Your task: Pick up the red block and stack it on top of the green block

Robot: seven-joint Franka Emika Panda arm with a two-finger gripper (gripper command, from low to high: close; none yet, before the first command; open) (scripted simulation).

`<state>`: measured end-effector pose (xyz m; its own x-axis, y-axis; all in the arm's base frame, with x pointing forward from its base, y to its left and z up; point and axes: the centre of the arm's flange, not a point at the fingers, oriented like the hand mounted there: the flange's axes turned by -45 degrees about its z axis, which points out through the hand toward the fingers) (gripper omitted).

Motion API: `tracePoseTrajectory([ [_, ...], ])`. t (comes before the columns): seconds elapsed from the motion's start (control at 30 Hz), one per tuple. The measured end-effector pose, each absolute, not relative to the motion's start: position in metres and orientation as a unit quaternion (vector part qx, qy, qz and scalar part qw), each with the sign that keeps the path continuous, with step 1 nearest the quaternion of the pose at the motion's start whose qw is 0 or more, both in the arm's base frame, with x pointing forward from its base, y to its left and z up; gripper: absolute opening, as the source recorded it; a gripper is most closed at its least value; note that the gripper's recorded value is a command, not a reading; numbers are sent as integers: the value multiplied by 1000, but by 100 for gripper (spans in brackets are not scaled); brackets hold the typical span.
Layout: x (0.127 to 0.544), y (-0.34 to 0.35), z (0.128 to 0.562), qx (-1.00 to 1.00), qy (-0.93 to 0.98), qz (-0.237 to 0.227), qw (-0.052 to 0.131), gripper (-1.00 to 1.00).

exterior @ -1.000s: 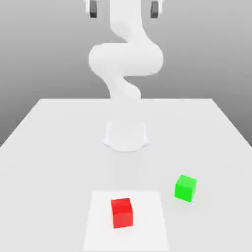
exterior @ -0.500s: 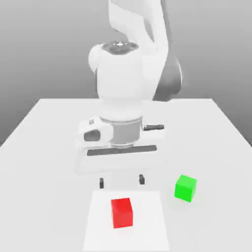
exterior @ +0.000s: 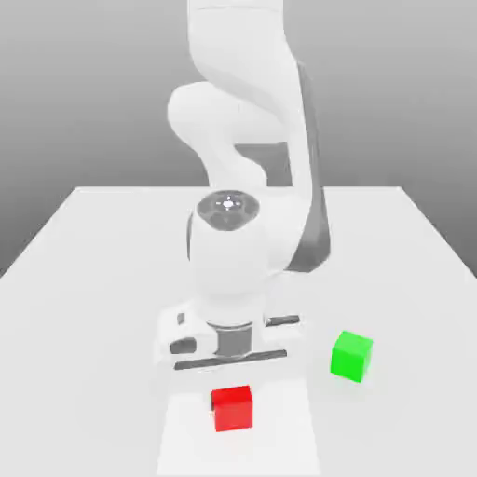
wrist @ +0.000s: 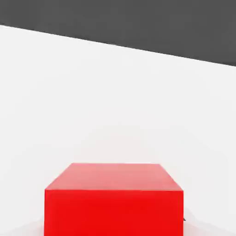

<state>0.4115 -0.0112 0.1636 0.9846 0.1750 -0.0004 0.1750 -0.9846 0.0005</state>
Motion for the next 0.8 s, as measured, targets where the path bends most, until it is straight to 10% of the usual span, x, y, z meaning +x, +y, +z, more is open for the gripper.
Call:
tracePoseTrajectory([
  [0.4, 326, 154, 242, 965, 261, 0, -6, -100],
  [0.67, 301, 178, 191, 955, 295, 0, 1, -100],
  [0.7, 300, 178, 184, 955, 295, 0, 1, 100],
  [0.8, 300, 178, 184, 955, 295, 0, 1, 100],
])
